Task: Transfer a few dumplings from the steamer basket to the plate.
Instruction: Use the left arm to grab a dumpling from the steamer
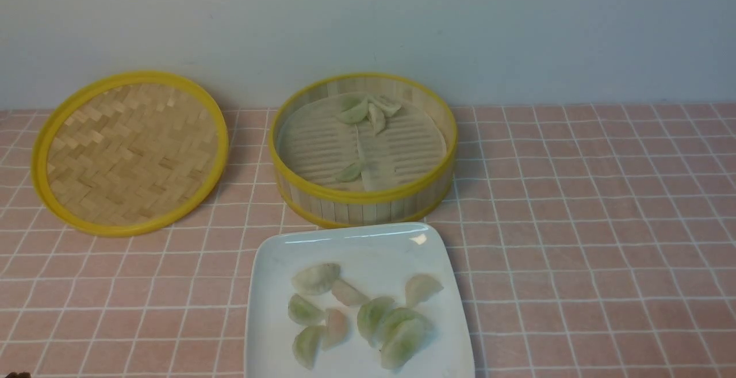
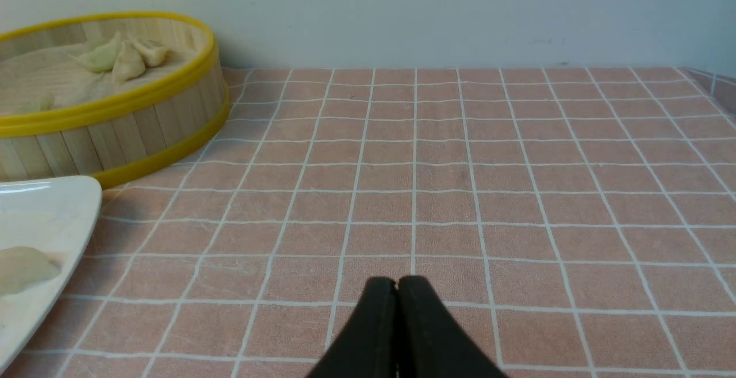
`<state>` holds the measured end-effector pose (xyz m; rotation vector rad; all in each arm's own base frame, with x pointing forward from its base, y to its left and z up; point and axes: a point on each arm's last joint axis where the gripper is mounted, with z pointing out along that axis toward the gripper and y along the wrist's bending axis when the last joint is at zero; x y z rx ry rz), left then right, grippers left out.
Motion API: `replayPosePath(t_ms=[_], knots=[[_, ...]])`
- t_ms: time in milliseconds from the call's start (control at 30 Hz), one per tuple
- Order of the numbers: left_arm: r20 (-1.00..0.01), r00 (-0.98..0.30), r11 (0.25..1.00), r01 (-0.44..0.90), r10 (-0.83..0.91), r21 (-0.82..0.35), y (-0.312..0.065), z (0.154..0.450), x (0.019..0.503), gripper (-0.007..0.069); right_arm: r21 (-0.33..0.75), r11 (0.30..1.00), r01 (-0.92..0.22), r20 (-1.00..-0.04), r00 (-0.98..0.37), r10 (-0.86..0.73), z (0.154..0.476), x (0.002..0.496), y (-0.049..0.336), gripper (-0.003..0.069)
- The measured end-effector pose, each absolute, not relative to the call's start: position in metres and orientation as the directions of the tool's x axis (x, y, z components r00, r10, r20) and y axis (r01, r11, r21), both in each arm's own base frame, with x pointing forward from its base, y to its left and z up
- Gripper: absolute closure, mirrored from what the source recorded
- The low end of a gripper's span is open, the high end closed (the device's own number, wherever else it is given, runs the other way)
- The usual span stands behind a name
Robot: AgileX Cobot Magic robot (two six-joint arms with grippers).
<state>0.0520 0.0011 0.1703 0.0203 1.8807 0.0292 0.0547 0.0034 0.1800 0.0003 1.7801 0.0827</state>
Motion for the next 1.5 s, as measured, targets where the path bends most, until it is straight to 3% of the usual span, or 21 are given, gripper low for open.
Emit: replayPosePath(t_ms=[433, 533, 567, 600, 667, 867, 933, 1033, 1167, 1300, 1400, 1500], knots=[[-0.962, -0.271, 1.000, -0.007, 0.014, 0.016, 0.001, 0.173, 0.053, 0.0631, 0.056, 0.997, -0.045, -0.977, -0.210, 0.046, 0.180, 0.055, 0.003, 0.0669], [-0.974, -0.192, 0.993, -0.013, -0.118, -0.117, -0.001, 0.180, 0.055, 0.0631, 0.056, 0.997, -0.045, -0.977, -0.210, 0.046, 0.180, 0.055, 0.003, 0.0669], [-0.963, -0.134, 0.972, -0.010, -0.233, -0.234, -0.002, 0.185, 0.056, 0.0631, 0.056, 0.997, -0.045, -0.977, -0.210, 0.046, 0.180, 0.055, 0.003, 0.0669], [-0.960, -0.128, 0.969, -0.009, -0.248, -0.248, -0.002, 0.186, 0.056, 0.0631, 0.056, 0.997, -0.045, -0.977, -0.210, 0.046, 0.180, 0.055, 0.003, 0.0669], [-0.911, -0.053, 0.912, 0.007, -0.409, -0.410, -0.002, 0.193, 0.056, 0.0631, 0.056, 0.997, -0.045, -0.977, -0.210, 0.046, 0.180, 0.055, 0.003, 0.0669], [-0.860, 0.137, 0.870, 0.058, -0.492, -0.489, 0.002, 0.211, 0.055, 0.0631, 0.069, 0.997, -0.045, -0.978, -0.201, 0.059, 0.181, 0.055, 0.004, 0.0669], [-0.843, 0.205, 0.867, 0.076, -0.497, -0.492, 0.004, 0.217, 0.054, 0.0631, 0.117, 0.992, -0.047, -0.978, -0.180, 0.107, 0.182, 0.055, 0.004, 0.0669], [-0.806, 0.315, 0.863, 0.106, -0.500, -0.494, 0.007, 0.227, 0.051, 0.0631, 0.348, 0.936, -0.059, -0.937, -0.067, 0.344, 0.194, 0.057, 0.005, 0.0669], [-0.725, 0.463, 0.852, 0.157, -0.510, -0.499, 0.011, 0.241, 0.045, 0.0631, 0.627, 0.774, -0.087, -0.771, 0.070, 0.633, 0.208, 0.056, 0.000, 0.0669], [-0.686, 0.515, 0.850, 0.194, -0.513, -0.490, 0.011, 0.269, 0.039, 0.0631, 0.744, 0.661, -0.102, -0.649, 0.130, 0.750, 0.212, 0.056, -0.004, 0.0669], [-0.728, 0.482, 0.871, 0.205, -0.487, -0.446, 0.006, 0.329, 0.039, 0.0631, 0.831, 0.544, -0.118, -0.521, 0.178, 0.835, 0.216, 0.055, -0.010, 0.0669], [-0.840, 0.360, 0.914, 0.152, -0.406, -0.376, 0.001, 0.369, 0.052, 0.0631, 0.820, 0.548, -0.165, -0.535, 0.119, 0.836, 0.234, 0.052, -0.003, 0.0669]])
